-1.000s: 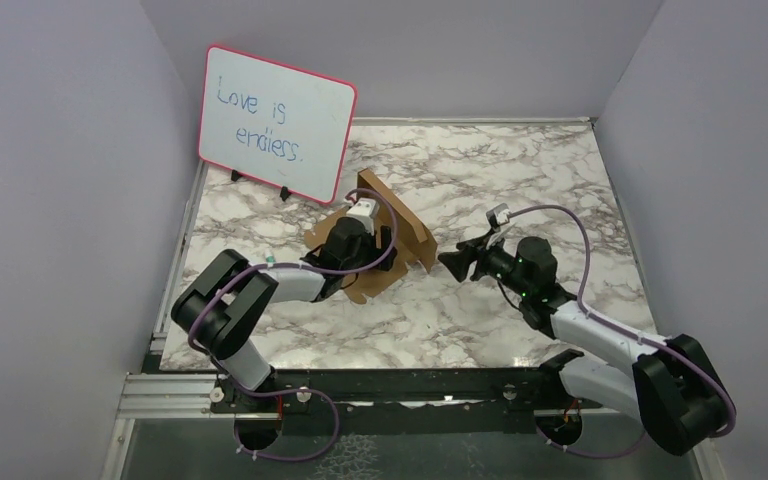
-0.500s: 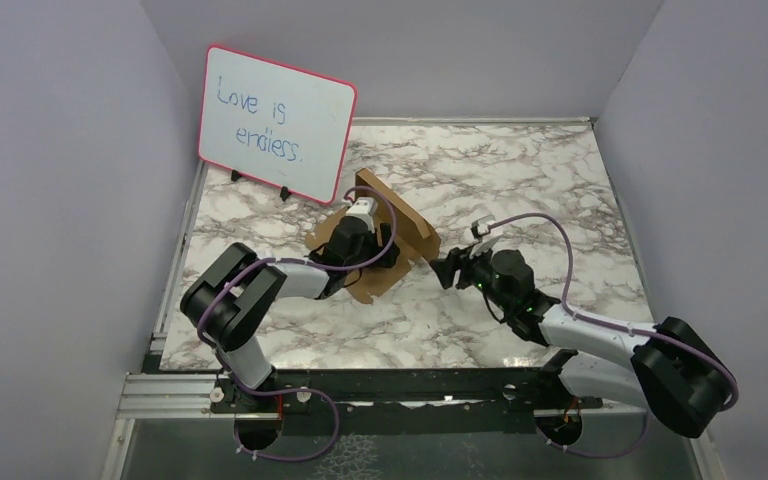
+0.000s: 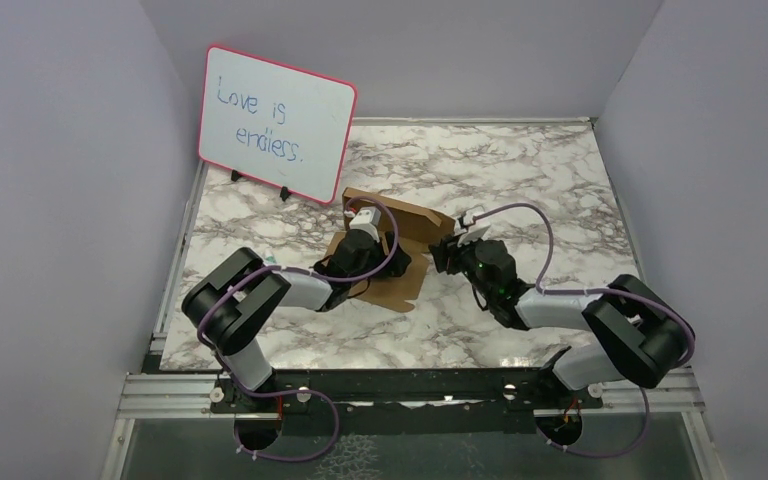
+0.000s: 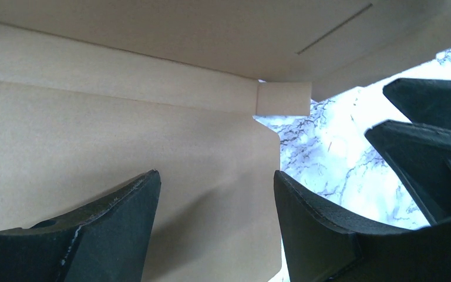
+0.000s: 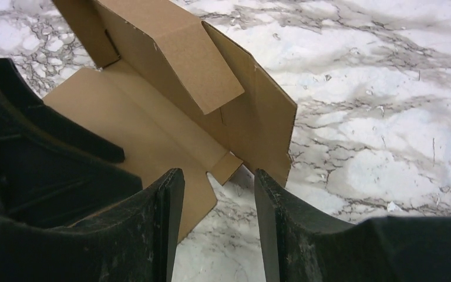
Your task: Fold the paper box
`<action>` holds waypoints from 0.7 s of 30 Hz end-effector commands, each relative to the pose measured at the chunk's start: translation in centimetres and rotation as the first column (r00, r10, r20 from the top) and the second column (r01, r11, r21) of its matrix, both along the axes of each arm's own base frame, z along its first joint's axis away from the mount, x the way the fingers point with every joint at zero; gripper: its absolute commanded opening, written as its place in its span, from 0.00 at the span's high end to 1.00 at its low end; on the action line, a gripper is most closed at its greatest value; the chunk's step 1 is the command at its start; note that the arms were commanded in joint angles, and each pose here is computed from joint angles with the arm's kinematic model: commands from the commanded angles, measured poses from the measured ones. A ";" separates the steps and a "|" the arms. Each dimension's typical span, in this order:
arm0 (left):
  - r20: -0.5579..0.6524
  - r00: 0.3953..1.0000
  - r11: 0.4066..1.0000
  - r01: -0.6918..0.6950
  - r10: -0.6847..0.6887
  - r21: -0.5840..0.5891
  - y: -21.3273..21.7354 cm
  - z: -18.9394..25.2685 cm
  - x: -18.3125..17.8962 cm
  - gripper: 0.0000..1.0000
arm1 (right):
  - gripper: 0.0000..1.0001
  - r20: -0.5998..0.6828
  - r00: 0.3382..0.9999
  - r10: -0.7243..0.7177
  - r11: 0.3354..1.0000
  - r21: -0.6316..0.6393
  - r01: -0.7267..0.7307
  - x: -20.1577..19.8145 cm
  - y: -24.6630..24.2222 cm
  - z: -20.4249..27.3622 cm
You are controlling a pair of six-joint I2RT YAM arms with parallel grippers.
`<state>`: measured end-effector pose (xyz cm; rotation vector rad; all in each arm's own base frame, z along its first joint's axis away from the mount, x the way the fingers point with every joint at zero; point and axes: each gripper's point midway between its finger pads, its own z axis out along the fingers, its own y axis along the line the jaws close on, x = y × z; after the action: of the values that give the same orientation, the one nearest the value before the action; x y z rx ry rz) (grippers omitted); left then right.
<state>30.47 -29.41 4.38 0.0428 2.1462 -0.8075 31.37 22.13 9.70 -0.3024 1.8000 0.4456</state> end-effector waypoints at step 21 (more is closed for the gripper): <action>0.128 0.991 0.993 -0.045 0.031 0.113 3.3 4.3 0.3 0.26 | 0.49 0.163 0.965 0.205 0.977 0.030 -0.213 -0.4 0.1 5.5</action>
<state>29.00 -27.50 6.88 0.0800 2.1114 -0.7610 32.57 21.73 14.35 -0.4336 1.6243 0.5299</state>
